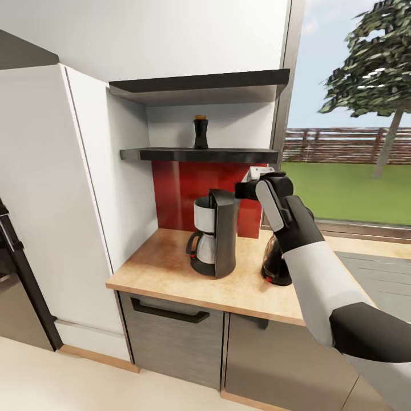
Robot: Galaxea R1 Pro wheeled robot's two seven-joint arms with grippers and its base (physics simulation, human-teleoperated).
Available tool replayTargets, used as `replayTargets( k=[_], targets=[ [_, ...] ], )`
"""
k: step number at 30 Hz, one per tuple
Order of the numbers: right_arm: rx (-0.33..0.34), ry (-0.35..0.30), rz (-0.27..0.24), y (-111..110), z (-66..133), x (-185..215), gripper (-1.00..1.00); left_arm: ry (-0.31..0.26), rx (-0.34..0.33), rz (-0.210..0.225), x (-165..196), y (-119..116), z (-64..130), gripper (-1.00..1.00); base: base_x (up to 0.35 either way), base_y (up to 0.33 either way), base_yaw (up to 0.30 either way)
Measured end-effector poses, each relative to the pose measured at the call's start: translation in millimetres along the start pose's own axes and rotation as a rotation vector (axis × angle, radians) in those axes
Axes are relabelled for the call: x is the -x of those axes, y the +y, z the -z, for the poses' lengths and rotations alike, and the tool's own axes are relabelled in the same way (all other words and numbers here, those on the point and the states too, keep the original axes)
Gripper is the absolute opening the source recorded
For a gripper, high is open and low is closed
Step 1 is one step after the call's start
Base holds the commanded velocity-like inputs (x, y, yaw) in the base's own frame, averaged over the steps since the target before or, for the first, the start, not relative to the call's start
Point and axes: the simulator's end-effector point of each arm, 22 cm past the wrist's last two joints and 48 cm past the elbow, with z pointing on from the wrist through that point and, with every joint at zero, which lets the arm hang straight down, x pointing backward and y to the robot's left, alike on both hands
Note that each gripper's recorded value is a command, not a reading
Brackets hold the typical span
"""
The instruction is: Set up a coffee station on the kitchen countertop: keep the coffee maker on the countertop, move the bottle of coffee from the kitchen shelf to the counter next to the coffee maker, place a paper coffee filter on top of the coffee maker, put the saucer next to the coffee maker with the coffee cup on the saucer, and place the electric kettle next to the coffee maker.
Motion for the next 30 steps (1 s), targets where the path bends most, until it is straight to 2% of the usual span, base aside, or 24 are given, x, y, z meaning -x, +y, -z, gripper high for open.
replayTargets(
  k=[3, 4, 9, 14, 19, 26, 30],
  targets=[
    [0.002, -0.033, 0.005, 2, 7.7, 12, -1.00, 0.042, 0.002, 0.000, -9, 1, 0.1, 1.00, 0.167, 0.135, 0.000],
    [0.008, -0.066, 0.006, 4, 15.8, 23, -1.00, 0.054, 0.003, -0.001, -12, 2, 0.2, 1.00, 0.221, 0.200, 0.000],
    [0.023, -0.110, 0.005, 9, 26.9, 38, -1.00, 0.063, 0.002, -0.002, -13, 2, 0.2, 1.00, 0.235, 0.232, 0.000],
    [0.025, -0.112, 0.006, 11, 27.5, 38, -1.00, 0.064, 0.003, -0.002, -13, 2, 0.1, 1.00, 0.208, 0.264, 0.000],
    [0.030, -0.111, 0.005, 13, 27.1, 38, -1.00, 0.065, 0.002, -0.002, -14, 1, 0.2, 1.00, 0.030, 0.273, 0.000],
    [0.031, -0.099, 0.004, 13, 24.5, 33, -1.00, 0.066, 0.002, -0.002, -14, 1, 0.3, 1.00, 0.001, 0.039, 0.000],
    [0.030, -0.051, 0.015, 13, 21.3, 21, -1.00, 0.065, 0.001, -0.002, -14, 1, 0.2, 1.00, 0.000, 0.001, 0.000]
  ],
)
